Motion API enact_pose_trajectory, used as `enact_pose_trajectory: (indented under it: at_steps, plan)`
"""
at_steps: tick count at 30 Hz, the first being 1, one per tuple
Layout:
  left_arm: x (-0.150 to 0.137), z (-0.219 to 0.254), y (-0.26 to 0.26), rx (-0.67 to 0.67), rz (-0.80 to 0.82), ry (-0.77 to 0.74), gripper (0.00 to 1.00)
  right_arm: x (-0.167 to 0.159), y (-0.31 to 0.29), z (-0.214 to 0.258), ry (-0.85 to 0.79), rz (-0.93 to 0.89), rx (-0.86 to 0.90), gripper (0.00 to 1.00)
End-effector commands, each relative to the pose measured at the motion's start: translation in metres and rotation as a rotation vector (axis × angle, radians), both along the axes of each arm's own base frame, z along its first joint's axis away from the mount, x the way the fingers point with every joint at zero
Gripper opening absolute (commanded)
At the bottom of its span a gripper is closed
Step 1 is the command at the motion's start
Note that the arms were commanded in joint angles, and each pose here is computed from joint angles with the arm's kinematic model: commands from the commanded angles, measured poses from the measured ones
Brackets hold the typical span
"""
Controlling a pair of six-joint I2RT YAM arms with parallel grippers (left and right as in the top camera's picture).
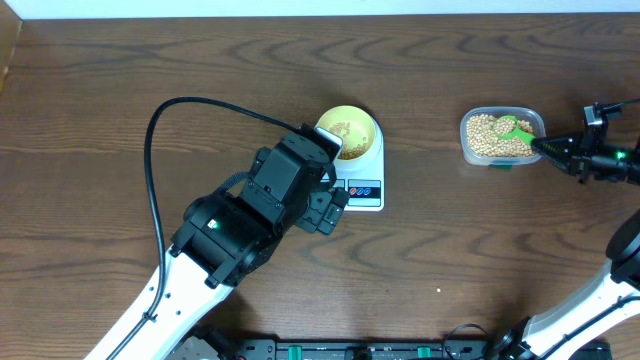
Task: Scoop item into bowl and weigh 50g on scale
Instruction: 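Return the scoop to the tub and scoop more soybeans, then carry the scoop to the yellow bowl and pour the soybeans in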
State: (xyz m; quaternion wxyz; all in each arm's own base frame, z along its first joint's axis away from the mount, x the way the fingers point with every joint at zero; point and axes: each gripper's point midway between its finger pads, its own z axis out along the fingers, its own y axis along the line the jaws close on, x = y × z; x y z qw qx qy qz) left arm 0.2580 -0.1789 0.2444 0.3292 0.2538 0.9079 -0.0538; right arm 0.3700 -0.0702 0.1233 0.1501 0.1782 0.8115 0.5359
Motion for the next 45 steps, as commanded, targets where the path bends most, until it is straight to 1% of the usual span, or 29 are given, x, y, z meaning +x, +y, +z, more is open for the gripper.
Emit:
enact_pose_trajectory:
  at_steps: [1,6,12,22,29,37,45]
  plan:
    - [0.001,0.004,0.003,-0.004,0.017,-0.009,0.98,0.009,0.009,0.026,-0.147,-0.017,0.116,0.01]
    - [0.001,0.004,0.003,-0.004,0.017,-0.009,0.98,0.016,0.027,0.042,-0.200,-0.005,0.192,0.01]
    - [0.001,0.004,0.003,-0.004,0.016,-0.009,0.98,0.026,0.063,0.062,-0.262,0.045,0.295,0.01]
    - [0.001,0.004,0.003,-0.004,0.017,-0.009,0.98,0.021,0.149,0.061,-0.266,0.270,0.307,0.01]
    - [0.001,0.004,0.003,-0.004,0.017,-0.009,0.98,0.015,0.192,0.060,-0.289,0.389,0.309,0.01]
    - [0.001,0.004,0.003,-0.004,0.017,-0.009,0.98,0.009,0.222,0.059,-0.329,0.477,0.306,0.01]
    - [0.001,0.004,0.003,-0.004,0.016,-0.009,0.98,0.004,0.252,0.052,-0.430,0.585,0.262,0.01]
